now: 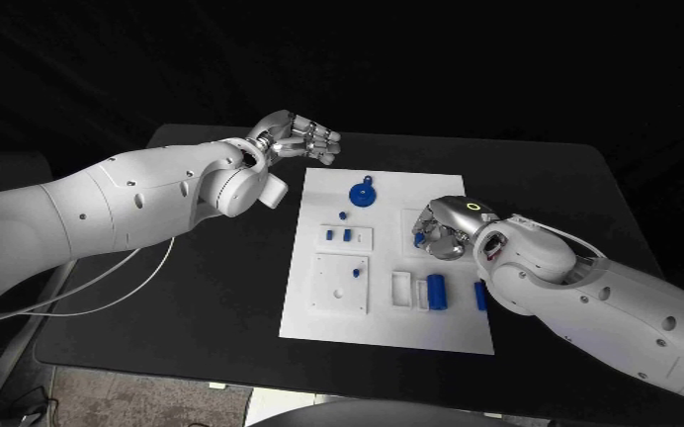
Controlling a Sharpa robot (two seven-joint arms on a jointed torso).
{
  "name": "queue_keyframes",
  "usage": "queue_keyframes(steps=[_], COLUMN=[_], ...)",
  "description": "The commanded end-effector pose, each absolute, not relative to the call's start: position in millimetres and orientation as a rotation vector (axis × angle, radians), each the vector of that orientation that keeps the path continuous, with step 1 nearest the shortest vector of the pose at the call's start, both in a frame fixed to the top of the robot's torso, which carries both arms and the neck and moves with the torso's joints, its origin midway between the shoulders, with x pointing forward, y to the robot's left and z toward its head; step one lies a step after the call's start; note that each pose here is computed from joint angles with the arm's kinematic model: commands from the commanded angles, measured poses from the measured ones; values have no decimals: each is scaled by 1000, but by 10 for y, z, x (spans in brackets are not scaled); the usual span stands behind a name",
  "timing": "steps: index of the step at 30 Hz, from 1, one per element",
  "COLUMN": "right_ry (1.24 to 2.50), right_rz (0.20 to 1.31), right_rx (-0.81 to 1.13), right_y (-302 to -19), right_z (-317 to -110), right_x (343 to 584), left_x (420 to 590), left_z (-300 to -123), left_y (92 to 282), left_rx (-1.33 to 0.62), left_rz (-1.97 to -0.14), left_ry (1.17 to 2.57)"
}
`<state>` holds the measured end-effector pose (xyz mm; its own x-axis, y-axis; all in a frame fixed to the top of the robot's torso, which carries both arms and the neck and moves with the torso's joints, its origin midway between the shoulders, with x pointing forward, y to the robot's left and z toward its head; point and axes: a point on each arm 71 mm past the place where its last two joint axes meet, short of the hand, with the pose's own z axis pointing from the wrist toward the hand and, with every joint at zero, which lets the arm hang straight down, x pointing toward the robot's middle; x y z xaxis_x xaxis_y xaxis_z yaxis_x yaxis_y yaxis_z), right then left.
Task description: Assemble the parts on the task board
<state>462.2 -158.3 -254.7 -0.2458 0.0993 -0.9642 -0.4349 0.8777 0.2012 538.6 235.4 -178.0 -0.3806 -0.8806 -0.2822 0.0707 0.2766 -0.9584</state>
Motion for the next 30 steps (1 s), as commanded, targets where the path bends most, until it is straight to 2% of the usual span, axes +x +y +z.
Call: queue_keyframes(steps=[1,16,22,30], right_ry=[1742,1723,1719,1770], right_rz=[519,526,575,701], right_rx=[-256,-196,-110,135], right_y=[-1549,-1578,-1619,-1743], right_z=[-2542,-2519,-2482,-2442], right_x=[4610,4609,4616,4665], left_x=[5381,5380,5381,5384], left_z=[-1768,-1770,-1770,-1771], left_y=[2330,2334,2336,2340], left_rx=[-757,-757,-757,-758], left_rz=[-1291,-1292,-1292,-1290], left_ry=[1606,1610,1610,1610])
